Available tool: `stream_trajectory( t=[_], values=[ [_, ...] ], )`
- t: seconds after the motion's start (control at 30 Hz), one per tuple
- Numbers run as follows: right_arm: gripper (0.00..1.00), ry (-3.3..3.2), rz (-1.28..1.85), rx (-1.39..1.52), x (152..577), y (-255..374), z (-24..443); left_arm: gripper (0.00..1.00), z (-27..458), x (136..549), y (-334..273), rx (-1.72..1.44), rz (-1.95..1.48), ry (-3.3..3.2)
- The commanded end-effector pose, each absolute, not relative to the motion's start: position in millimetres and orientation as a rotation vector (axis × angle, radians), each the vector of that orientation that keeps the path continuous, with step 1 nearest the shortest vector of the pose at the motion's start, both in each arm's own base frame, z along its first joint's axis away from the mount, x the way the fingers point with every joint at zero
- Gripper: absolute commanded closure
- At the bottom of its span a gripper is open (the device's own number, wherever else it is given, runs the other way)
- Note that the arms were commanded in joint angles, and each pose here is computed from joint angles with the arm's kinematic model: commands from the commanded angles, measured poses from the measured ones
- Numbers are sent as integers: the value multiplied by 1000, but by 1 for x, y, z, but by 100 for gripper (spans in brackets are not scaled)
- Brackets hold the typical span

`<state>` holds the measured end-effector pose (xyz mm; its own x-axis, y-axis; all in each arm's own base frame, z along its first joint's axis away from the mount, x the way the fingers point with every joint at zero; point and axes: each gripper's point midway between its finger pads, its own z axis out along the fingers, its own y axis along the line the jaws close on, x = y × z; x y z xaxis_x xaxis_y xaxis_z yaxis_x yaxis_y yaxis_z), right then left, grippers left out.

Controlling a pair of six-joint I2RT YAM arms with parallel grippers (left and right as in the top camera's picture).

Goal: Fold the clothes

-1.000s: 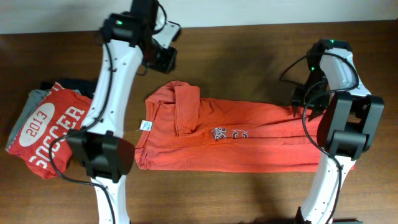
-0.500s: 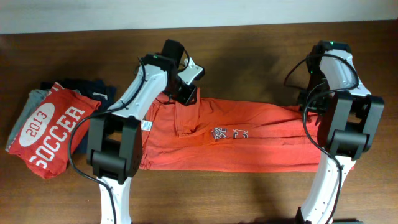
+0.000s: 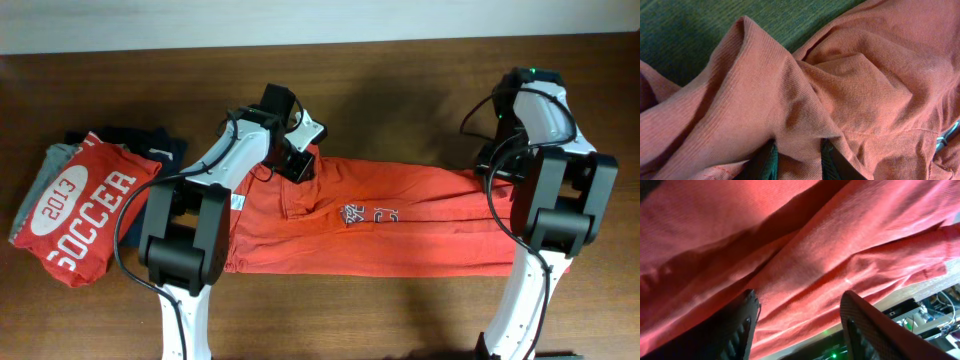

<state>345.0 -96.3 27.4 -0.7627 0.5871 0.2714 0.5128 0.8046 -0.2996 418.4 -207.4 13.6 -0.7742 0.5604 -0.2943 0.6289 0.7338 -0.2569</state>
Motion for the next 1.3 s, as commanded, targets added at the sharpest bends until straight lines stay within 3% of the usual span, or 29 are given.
stream_trajectory(
  t=[0.0, 0.23, 0.33, 0.53, 0.67, 0.83, 1.0, 1.1, 1.13, 1.27],
  values=[
    [51, -2623, 311, -898, 338, -98, 29, 71, 1, 415, -203, 968, -494, 2759],
    [88, -2582, 377, -953, 327, -118, 29, 71, 1, 417, -201, 966, -480, 2759],
    [95, -2548, 431, -962, 318, -133, 39, 71, 0, 418, -199, 965, -464, 2762],
    [96, -2516, 419, -930, 302, -144, 59, 72, 0, 418, -198, 965, -454, 2762],
    [91, -2596, 354, -888, 309, -141, 68, 72, 0, 418, -198, 965, -454, 2763],
    [55, -2776, 68, -855, 344, -116, 70, 70, 0, 421, -199, 963, -452, 2751],
    [58, -2884, -209, -897, 381, -94, 68, 70, 0, 420, -199, 958, -454, 2755],
    [64, -2903, -181, -928, 386, -100, 67, 70, 0, 420, -199, 958, -454, 2754],
    [48, -2879, -173, -993, 387, -100, 65, 70, 0, 420, -199, 958, -454, 2754],
    [46, -2807, -108, -1142, 382, -105, 63, 70, 0, 421, -199, 958, -454, 2754]
  ],
)
